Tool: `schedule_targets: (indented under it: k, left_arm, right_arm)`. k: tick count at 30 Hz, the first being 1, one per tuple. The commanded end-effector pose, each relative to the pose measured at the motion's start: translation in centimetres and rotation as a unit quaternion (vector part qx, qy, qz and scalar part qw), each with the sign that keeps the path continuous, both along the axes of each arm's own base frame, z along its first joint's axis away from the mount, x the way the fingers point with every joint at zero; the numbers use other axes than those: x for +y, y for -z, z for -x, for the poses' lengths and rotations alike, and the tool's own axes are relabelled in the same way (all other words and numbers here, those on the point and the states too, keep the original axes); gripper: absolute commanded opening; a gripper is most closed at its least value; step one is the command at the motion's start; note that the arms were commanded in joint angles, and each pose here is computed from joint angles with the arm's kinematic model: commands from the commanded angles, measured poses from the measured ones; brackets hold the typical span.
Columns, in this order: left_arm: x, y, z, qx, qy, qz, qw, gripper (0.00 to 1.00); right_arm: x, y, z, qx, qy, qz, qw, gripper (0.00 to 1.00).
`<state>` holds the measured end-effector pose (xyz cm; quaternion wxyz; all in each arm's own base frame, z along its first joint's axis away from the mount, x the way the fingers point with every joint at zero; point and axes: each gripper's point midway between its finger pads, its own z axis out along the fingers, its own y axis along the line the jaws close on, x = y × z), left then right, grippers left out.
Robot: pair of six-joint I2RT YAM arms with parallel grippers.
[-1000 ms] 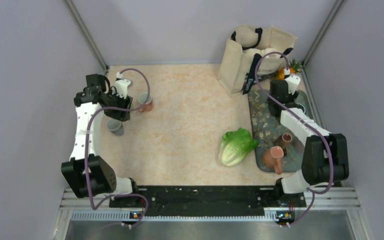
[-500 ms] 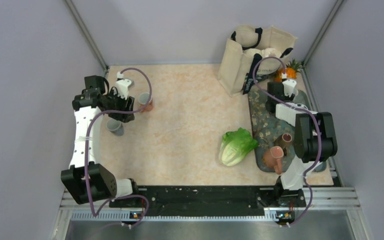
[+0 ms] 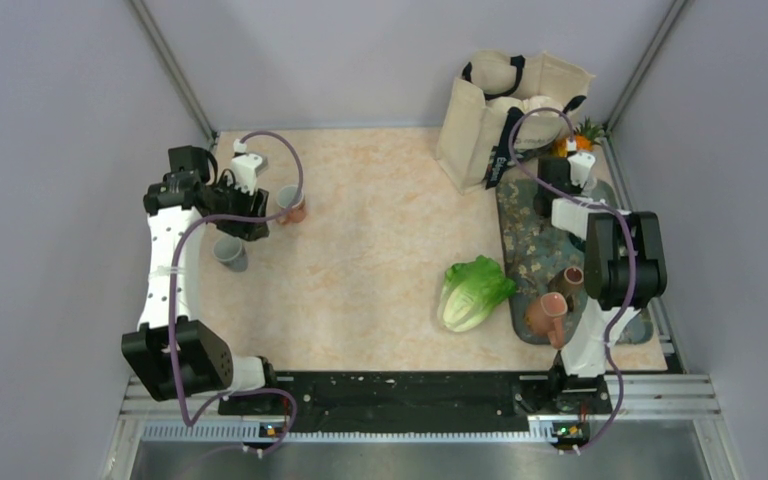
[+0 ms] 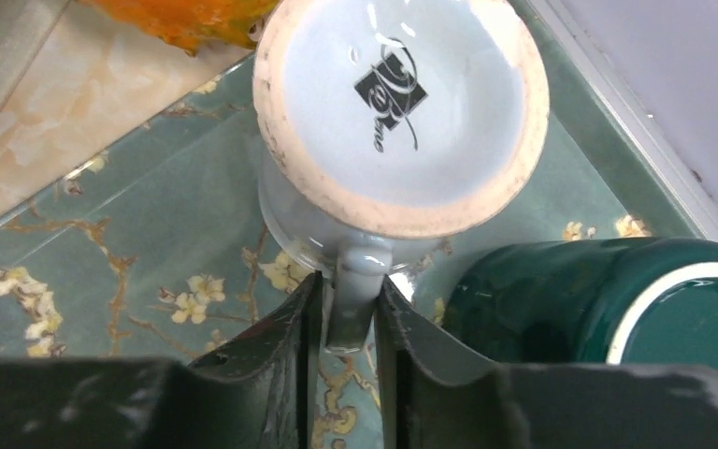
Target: Turn the mug right side up
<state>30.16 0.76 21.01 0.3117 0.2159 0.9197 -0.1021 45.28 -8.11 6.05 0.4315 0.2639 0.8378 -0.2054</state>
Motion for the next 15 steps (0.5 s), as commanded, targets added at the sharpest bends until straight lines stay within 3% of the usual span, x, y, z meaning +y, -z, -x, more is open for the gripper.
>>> schedule_targets:
  k: [1, 3, 8, 15]
  left_arm:
    - [-0.4, -1.5, -0.7, -0.021, 0.008, 0.007, 1.0, 0.56]
    - [-0.4, -1.5, -0.6, -0.019, 0.006, 0.008, 1.0, 0.56]
    - [-0.7, -1.5, -0.6, -0.018, 0.006, 0.012, 1.0, 0.56]
    - [-3.4, -3.0, -0.6, -0.031, 0.031, 0.061, 0.997, 0.6]
  right_arm:
    - [-0.5, -1.5, -1.8, -0.03, 0.0, 0.002, 1.0, 0.14]
    - [-0.5, -1.6, -1.6, -0.03, -0.004, 0.002, 1.0, 0.0]
    - [0.1, -3.6, -0.4, -0.052, -0.021, -0.008, 0.998, 0.0]
    - [4.5, -8.4, 2.7, -0.133, -0.106, -0.107, 0.98, 0.0]
